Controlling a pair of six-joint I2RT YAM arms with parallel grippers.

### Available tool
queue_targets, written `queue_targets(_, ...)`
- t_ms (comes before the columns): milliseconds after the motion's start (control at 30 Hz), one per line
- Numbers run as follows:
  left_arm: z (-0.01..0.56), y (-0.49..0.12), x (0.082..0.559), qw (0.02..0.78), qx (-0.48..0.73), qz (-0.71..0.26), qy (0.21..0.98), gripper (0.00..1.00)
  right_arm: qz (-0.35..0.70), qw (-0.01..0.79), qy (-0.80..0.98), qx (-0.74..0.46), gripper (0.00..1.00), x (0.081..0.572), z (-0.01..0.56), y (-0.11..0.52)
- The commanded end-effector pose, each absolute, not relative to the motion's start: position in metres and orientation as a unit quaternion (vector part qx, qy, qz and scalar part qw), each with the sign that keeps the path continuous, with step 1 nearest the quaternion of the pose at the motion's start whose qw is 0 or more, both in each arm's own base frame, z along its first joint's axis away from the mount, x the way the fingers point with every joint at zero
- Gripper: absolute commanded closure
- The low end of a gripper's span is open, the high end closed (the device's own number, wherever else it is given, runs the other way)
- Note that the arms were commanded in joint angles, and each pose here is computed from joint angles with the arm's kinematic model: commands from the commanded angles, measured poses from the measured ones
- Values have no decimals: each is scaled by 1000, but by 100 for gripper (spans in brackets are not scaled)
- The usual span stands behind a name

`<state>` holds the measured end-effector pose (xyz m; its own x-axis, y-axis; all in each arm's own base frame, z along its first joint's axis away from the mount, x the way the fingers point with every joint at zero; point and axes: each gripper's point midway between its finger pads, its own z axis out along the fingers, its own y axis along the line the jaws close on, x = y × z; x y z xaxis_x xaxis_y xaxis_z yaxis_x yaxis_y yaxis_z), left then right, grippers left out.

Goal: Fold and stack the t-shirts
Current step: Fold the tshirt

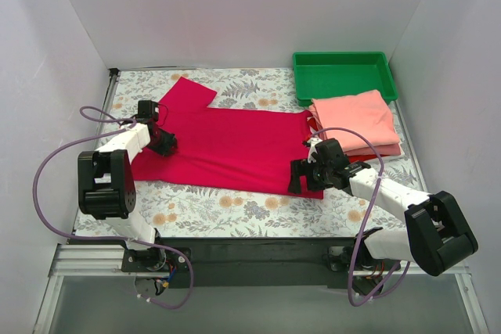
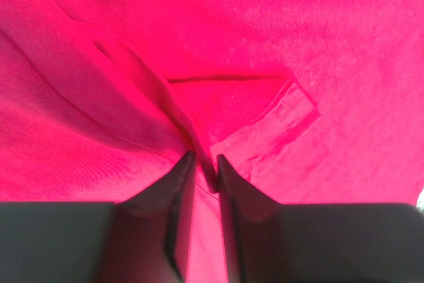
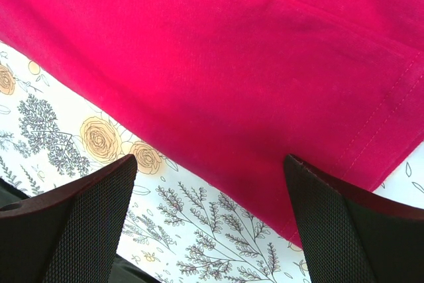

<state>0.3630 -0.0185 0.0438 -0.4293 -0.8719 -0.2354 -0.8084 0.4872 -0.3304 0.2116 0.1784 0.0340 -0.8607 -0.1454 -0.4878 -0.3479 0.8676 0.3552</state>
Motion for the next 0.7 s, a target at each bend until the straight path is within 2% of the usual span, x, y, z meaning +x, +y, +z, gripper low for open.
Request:
queue_targets(0,61,-23,367,202,-491,-106,841,84,178,207,954,-121,2,203,19,160)
queue_targets(367,78,-16,374,225,-491,-99,836,88,170,202,957,-117,2,201,14,157)
queue_targets(667,75,-1,406,232,-511,-65,825,94,170,201,957,-118,2,198,14,155)
